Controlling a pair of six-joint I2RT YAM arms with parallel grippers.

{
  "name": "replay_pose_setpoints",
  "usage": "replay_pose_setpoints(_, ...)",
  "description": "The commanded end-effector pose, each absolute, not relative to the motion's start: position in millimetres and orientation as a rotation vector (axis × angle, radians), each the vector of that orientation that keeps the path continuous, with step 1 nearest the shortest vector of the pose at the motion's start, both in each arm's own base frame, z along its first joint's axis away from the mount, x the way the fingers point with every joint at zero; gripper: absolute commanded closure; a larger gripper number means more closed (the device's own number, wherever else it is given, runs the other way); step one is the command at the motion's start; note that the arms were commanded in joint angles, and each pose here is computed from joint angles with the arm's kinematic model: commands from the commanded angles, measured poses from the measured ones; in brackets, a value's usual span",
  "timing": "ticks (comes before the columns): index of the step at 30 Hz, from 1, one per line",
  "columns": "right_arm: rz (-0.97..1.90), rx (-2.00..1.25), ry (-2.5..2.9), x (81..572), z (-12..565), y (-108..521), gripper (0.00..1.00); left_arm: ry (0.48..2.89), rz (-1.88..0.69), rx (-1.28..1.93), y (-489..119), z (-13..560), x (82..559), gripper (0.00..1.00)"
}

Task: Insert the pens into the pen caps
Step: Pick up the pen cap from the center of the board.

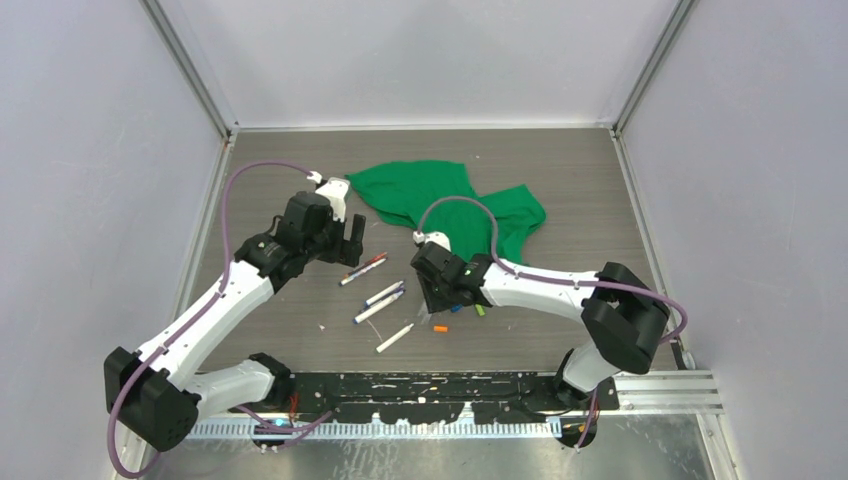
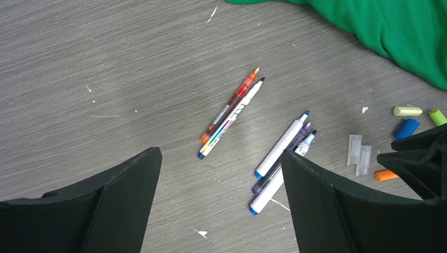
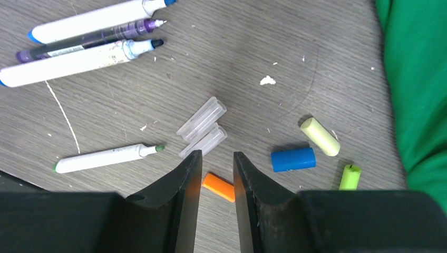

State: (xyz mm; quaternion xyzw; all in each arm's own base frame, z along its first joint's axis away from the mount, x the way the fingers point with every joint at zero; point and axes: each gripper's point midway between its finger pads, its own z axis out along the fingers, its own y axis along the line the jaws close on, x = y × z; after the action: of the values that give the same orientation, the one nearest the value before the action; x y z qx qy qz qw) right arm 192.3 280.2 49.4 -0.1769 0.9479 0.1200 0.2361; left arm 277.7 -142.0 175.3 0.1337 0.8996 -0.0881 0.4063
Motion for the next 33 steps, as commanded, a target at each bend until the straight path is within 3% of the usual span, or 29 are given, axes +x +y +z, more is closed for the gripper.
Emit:
replay_pose_setpoints(1,0.359,-0.371,2.558,208,63,295,0.65,2.188,-0.241,0.317,-145,194,285,0.13)
replay_pose_setpoints(23,0.186,-0.378,2.597,209,32,299,0.68,2.178,-0.246,0.323,-145,196,284,0.13)
replay_pose_setpoints(33,0.245,-0.363,2.578,210,45,310,0.56,2.178,-0.248,0.328,-145,195,284,0.13)
